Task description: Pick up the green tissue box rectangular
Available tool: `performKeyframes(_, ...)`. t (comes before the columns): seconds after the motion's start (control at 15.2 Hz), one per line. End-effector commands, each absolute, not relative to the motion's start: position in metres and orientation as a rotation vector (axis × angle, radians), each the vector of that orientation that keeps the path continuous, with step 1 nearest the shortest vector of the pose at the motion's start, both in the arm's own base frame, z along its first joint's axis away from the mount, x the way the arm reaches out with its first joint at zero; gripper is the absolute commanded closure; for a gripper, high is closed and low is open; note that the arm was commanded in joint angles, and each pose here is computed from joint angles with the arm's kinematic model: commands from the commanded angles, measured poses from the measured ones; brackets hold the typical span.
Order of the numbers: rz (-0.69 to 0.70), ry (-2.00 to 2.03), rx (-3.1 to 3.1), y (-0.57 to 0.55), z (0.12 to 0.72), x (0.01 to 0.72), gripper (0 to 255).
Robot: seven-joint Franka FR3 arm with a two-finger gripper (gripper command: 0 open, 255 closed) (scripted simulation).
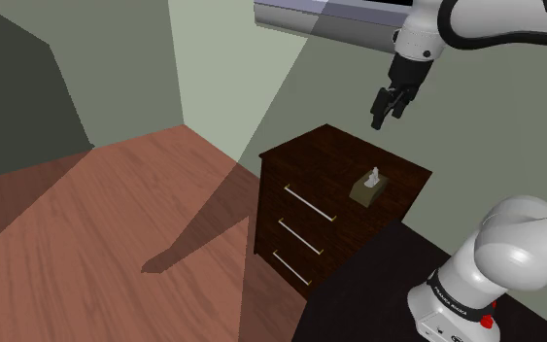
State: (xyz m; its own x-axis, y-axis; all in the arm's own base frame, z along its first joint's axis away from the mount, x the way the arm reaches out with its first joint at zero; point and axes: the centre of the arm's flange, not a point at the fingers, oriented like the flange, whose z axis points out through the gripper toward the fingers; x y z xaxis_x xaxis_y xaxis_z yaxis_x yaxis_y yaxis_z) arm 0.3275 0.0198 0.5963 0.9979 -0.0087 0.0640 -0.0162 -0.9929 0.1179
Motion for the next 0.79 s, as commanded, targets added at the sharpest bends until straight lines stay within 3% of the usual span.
performKeyframes(0.0, 0.096, -0.019, 3.021, 0.02, 0.596, 0.327, 0)
performKeyframes(0.73, -0.026, -0.184, 2.962, -0.065, 0.499, 0.398, 0)
